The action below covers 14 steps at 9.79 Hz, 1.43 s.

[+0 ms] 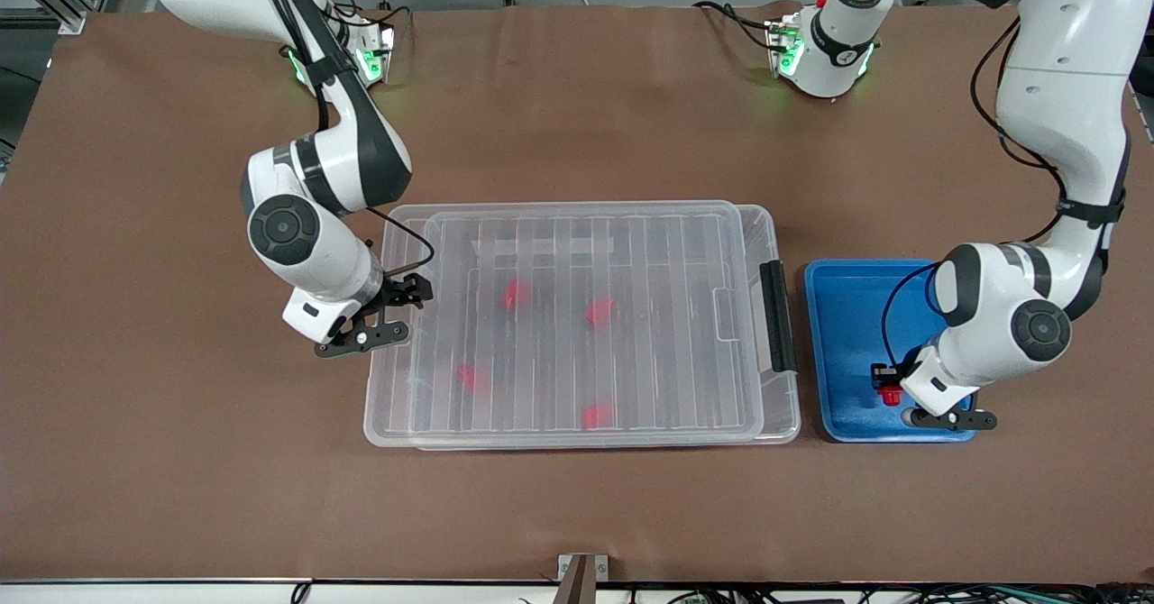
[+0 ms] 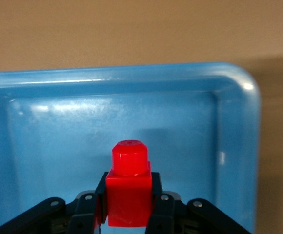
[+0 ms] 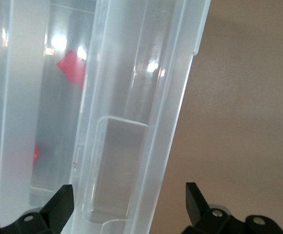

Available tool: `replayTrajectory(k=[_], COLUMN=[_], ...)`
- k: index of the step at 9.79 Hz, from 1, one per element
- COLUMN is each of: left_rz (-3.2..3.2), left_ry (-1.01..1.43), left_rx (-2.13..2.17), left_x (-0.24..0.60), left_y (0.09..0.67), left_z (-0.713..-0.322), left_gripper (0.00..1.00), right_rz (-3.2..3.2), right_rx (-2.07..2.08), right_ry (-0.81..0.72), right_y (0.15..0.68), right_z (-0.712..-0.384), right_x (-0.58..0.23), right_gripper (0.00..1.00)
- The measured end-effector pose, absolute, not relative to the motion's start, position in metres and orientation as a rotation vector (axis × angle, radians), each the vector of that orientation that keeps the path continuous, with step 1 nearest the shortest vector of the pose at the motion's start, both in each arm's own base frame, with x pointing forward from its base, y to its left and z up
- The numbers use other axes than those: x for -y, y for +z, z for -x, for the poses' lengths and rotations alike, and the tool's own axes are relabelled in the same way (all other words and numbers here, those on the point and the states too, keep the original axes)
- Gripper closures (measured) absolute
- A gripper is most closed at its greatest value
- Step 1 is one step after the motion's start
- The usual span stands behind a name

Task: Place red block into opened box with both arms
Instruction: 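Grip the lid with the right gripper while the left gripper carries the block, then slide the clear lid open with the right gripper, then withdraw it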

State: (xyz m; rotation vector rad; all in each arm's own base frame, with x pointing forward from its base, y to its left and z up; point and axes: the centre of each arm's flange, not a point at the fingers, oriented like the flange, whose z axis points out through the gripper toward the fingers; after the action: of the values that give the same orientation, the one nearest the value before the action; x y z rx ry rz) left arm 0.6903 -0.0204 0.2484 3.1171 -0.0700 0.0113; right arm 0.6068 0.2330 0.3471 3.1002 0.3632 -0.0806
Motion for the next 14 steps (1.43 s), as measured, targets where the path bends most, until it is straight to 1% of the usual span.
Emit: replayTrajectory(k=[2, 4, 6, 8, 10, 12, 14], left_rz=[-3.118, -3.116, -3.096, -3.075, -3.078, -3.075, -3.067], left_ry=[-0.005, -0.015, -0.021, -0.05, -0.089, -0.104, -0.057], left_rx=[-0.019, -0.067, -0.115, -0.065, 0.018, 0.059, 0.116], left_x=[0.07, 0.127, 0.183, 0.236, 0.267, 0.283, 0.301], left_y=[0.318, 0.382, 0.413, 0.412, 0.397, 0.384, 0.373], left_z=[-0.681, -0.658, -0.635, -0.615, -0.603, -0.598, -0.596], left_gripper=[0.65, 0.65, 0.65, 0.65, 0.65, 0.65, 0.65], right_rz=[-3.067, -3.02, -3.01, -3.004, -3.004, -3.003, -3.009], right_rx=[-0.391, -0.407, -0.4, -0.401, -0.383, -0.382, -0.358], right_ry=[-0.061, -0.054, -0.072, -0.101, -0.113, -0.143, -0.177], right_y=[0.349, 0.347, 0.341, 0.331, 0.33, 0.331, 0.34], right_z=[-0.607, -0.609, -0.608, -0.603, -0.607, -0.615, -0.622], right_x=[-0.231, -0.222, -0.215, -0.213, -0.197, -0.162, -0.115], right_gripper=[0.0, 0.0, 0.0, 0.0, 0.0, 0.0, 0.0])
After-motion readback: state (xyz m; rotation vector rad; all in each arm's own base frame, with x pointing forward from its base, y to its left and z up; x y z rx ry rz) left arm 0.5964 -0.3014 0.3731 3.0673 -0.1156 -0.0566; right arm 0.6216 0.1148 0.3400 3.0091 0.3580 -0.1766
